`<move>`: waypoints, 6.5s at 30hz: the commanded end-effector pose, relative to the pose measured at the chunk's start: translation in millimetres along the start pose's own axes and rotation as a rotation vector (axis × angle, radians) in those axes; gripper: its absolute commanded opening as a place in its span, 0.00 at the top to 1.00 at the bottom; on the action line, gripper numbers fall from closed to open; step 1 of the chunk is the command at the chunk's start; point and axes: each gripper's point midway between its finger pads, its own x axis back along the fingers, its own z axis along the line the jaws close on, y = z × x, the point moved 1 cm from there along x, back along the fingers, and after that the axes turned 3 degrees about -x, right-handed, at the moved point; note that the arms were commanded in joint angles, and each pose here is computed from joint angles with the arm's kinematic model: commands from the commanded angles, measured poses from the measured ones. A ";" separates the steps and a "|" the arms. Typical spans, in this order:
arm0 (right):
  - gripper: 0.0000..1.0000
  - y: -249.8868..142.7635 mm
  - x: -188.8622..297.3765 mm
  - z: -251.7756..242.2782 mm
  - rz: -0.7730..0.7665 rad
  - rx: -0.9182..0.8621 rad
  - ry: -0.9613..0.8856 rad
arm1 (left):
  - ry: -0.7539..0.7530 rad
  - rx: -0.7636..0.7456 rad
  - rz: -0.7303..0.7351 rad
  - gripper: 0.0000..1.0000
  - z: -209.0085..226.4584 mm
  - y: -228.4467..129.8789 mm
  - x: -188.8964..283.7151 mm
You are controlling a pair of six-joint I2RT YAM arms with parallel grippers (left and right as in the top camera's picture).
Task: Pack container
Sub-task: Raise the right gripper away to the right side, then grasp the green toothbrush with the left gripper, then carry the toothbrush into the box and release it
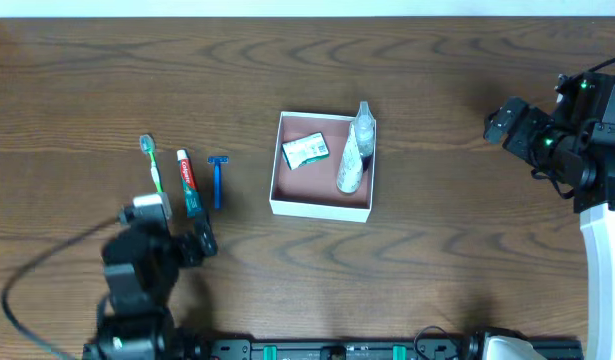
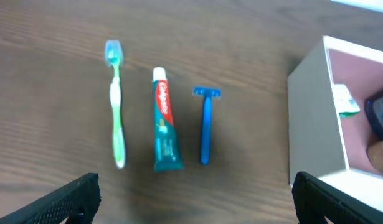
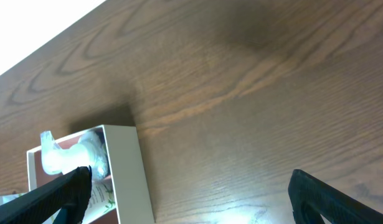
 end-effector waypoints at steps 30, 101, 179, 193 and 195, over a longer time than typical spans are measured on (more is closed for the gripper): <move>0.01 0.5 -0.1 -1.1 0.003 -0.021 0.002 | 0.236 0.071 0.653 0.08 119.0 -0.4 -177.0; 0.01 0.4 -0.1 -1.2 0.003 -0.021 0.002 | 0.251 0.062 0.767 0.47 115.7 -57.8 -202.3; 0.01 0.5 -0.1 -1.1 0.003 -0.021 0.002 | -0.058 -0.307 0.393 0.52 -179.2 6.4 -165.9; 0.01 0.5 -0.1 -1.1 0.003 -0.021 0.002 | -0.144 -0.247 0.102 0.41 -180.3 104.2 -79.2; 0.01 0.5 -0.1 -1.1 0.003 -0.021 0.002 | -0.078 -0.242 0.112 0.40 -161.0 105.4 -76.8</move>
